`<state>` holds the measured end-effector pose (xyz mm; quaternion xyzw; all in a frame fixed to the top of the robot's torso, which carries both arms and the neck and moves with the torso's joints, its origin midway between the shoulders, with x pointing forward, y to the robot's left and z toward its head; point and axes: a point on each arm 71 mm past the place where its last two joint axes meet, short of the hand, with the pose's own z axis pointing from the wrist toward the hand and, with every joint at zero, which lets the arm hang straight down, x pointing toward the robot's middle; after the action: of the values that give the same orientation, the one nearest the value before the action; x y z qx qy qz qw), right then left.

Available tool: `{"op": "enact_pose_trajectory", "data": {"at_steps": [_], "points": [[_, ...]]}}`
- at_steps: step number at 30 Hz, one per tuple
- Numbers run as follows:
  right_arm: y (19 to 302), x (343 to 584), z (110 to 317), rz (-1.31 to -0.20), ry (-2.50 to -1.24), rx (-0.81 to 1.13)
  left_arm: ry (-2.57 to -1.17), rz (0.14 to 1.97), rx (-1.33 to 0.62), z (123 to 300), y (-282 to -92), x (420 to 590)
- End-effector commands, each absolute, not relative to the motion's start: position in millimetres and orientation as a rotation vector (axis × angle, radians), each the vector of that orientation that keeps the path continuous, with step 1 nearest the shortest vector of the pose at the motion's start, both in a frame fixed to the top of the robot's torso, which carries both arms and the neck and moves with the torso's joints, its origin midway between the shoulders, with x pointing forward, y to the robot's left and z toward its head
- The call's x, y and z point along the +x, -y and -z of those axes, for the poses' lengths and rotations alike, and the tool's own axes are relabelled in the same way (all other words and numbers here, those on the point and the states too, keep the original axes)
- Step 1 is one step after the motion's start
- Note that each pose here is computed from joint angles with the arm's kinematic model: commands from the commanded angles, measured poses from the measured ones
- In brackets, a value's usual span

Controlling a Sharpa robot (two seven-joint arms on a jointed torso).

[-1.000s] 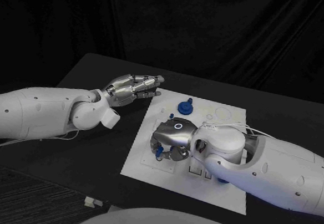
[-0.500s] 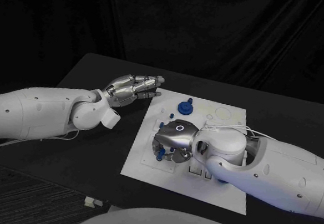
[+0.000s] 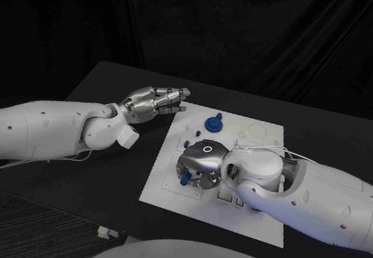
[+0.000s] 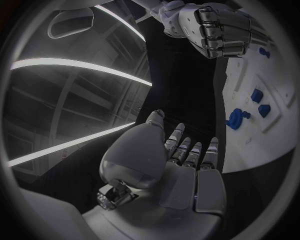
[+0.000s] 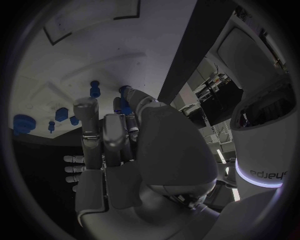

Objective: Assemble the parts on the task board

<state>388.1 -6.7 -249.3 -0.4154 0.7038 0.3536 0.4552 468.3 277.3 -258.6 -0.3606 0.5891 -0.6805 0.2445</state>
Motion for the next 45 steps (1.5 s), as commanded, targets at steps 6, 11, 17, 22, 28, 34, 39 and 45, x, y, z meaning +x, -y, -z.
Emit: {"op": "enact_pose_trajectory", "data": {"at_steps": [6, 11, 17, 22, 28, 34, 39, 45], "points": [[9, 388, 253, -0.845, -1.750, -1.020, -1.600, 1.883, -0.987, 258.3, -275.7, 467.9], [10, 389, 252, -0.847, -1.742, -1.009, -1.601, 1.882, -0.988, 258.7, -275.9, 468.3], [11, 389, 252, -0.849, -1.736, -1.003, -1.603, 1.880, -0.988, 259.0, -275.9, 468.6], [11, 389, 252, -0.849, -1.736, -1.003, -1.606, 1.880, -0.989, 259.4, -275.6, 468.7], [12, 390, 252, -0.846, -1.733, -0.995, -1.609, 1.881, -0.990, 259.7, -275.3, 468.7], [21, 391, 244, -0.869, -1.677, -0.952, -1.608, 1.881, -0.990, 259.8, -275.1, 468.6], [41, 397, 215, -0.891, -1.541, -0.885, -1.606, 1.877, -0.991, 259.7, -276.4, 468.3], [81, 411, 163, -0.928, -1.410, -0.712, -1.602, 1.871, -0.992, 259.5, -278.4, 468.0]]}}
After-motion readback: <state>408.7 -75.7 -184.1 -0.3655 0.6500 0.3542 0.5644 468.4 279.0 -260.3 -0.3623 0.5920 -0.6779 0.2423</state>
